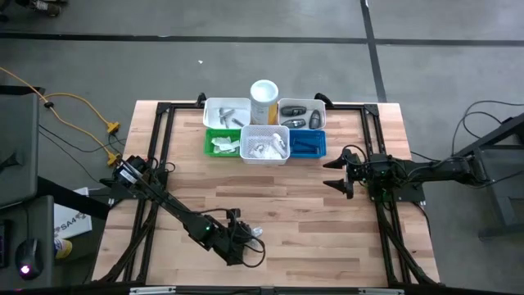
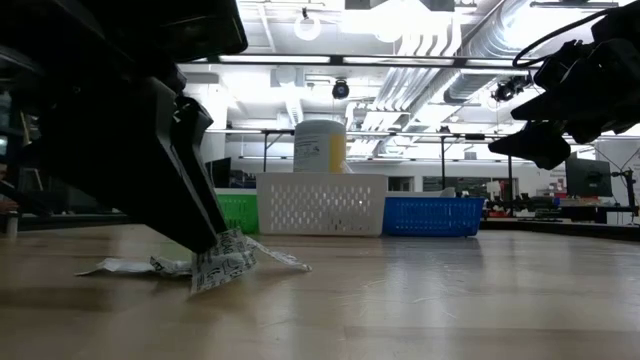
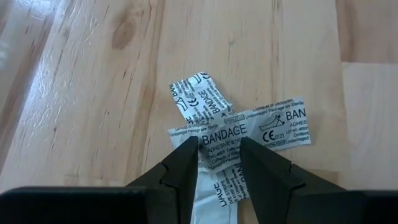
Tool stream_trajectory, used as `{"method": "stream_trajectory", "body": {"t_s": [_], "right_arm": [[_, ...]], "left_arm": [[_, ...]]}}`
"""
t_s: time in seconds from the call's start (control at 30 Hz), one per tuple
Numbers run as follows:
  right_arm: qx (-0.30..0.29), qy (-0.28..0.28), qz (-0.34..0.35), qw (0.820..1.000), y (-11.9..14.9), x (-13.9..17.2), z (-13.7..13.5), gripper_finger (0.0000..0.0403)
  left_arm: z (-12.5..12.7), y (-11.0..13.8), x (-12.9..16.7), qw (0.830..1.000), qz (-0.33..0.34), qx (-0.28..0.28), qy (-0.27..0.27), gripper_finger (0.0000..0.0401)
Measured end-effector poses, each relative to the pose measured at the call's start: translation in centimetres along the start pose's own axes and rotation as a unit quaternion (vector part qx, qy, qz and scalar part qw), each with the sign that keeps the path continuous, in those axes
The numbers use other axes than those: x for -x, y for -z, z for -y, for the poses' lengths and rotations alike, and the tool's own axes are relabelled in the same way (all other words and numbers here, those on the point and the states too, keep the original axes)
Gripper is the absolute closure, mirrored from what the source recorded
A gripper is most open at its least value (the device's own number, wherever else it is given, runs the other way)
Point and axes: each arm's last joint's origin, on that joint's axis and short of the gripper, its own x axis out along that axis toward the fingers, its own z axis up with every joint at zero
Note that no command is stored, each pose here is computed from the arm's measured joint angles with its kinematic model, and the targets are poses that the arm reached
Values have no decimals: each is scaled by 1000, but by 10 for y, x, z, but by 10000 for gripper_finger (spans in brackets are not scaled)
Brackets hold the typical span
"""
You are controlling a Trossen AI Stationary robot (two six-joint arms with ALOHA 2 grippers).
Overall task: Pick & Place Travel size toiletries
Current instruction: Put the white bandage into the green bin
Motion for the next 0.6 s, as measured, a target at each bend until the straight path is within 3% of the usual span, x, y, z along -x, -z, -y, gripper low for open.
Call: {"method": "stream_trajectory", "body": {"t_s": [0.17,0.43,0.6], "right_arm": [[0,0,0,1000,0,0,0,57],[0,0,0,1000,0,0,0,57],[0,0,0,1000,0,0,0,57]], "left_arm": [[0,0,0,1000,0,2,0,299],[-5,-3,-3,1000,0,18,-5,388],[-6,-3,-3,1000,-1,15,-7,397]]}}
